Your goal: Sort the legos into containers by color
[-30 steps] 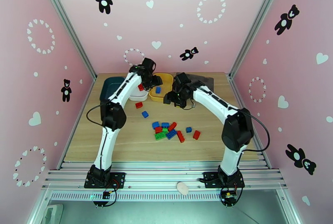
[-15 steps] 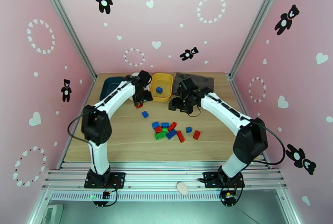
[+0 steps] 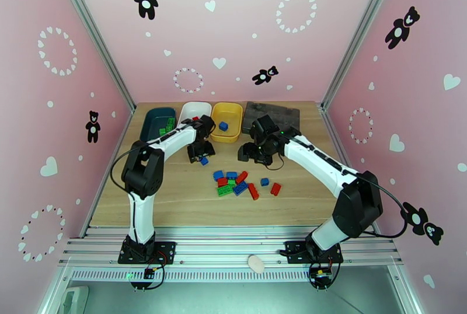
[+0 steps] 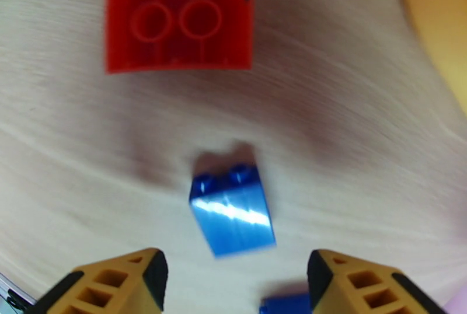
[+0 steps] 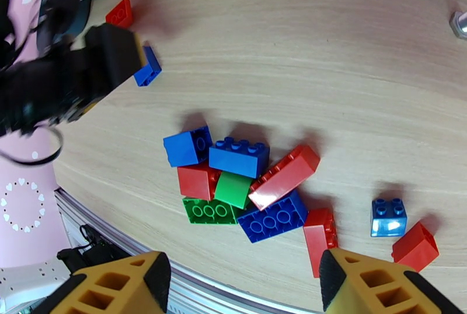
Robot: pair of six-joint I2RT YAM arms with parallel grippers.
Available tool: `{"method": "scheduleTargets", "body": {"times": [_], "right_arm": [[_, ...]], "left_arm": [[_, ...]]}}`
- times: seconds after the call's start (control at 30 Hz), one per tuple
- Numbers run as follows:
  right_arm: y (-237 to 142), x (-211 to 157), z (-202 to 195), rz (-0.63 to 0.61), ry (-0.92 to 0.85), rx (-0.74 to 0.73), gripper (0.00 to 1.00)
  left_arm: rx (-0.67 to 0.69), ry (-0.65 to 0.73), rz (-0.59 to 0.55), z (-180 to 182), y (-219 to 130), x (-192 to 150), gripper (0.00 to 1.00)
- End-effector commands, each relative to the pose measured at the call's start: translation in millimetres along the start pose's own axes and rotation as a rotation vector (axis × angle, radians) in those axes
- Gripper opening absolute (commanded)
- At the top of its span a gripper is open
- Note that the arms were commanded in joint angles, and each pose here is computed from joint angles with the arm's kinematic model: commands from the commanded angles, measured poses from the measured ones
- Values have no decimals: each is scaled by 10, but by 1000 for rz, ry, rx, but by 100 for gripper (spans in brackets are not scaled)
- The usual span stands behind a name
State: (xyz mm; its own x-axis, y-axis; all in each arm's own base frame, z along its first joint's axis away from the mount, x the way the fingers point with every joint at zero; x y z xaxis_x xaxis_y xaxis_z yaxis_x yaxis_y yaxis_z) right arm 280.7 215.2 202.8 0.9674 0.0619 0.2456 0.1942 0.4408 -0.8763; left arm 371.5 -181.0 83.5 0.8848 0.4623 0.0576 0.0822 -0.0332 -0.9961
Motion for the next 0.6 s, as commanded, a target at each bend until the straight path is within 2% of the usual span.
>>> {"method": "scheduleTargets", "body": {"times": [0.0, 0.13, 0.37, 0.47, 0.57], "right_arm": [[-119, -57, -6, -26, 11, -8, 72], [-116, -68, -7, -20, 9, -8, 72], [-86, -46, -3, -18, 14, -4, 72], [-69, -31, 8, -18, 12, 2, 72], [-58, 7, 30, -24, 9, 7, 72]], "left_arm": [[-10, -10, 1, -78, 55, 8, 68], [13, -19, 5, -26, 156, -17, 66], [20, -11, 3, 15, 158, -36, 42], [7, 0, 7, 13, 71, -50, 32], [-41, 10, -10, -18, -166, -73, 31]]}}
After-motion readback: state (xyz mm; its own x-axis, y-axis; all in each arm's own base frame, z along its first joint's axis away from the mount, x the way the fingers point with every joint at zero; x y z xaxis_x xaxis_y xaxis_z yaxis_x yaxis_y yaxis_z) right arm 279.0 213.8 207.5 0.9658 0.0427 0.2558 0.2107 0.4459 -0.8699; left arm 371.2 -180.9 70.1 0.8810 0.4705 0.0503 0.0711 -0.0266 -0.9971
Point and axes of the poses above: each hand's point on the last joint's axis, 136 mm out from that joint toward the fingers, its own y axis out along the fingers, its own z axis along the line the jaws close on, x = y × z, the point moved 5 cm from there along -y, back along the fingers, and after that the axes turned 5 degrees about -y, right-handed, at the moved point
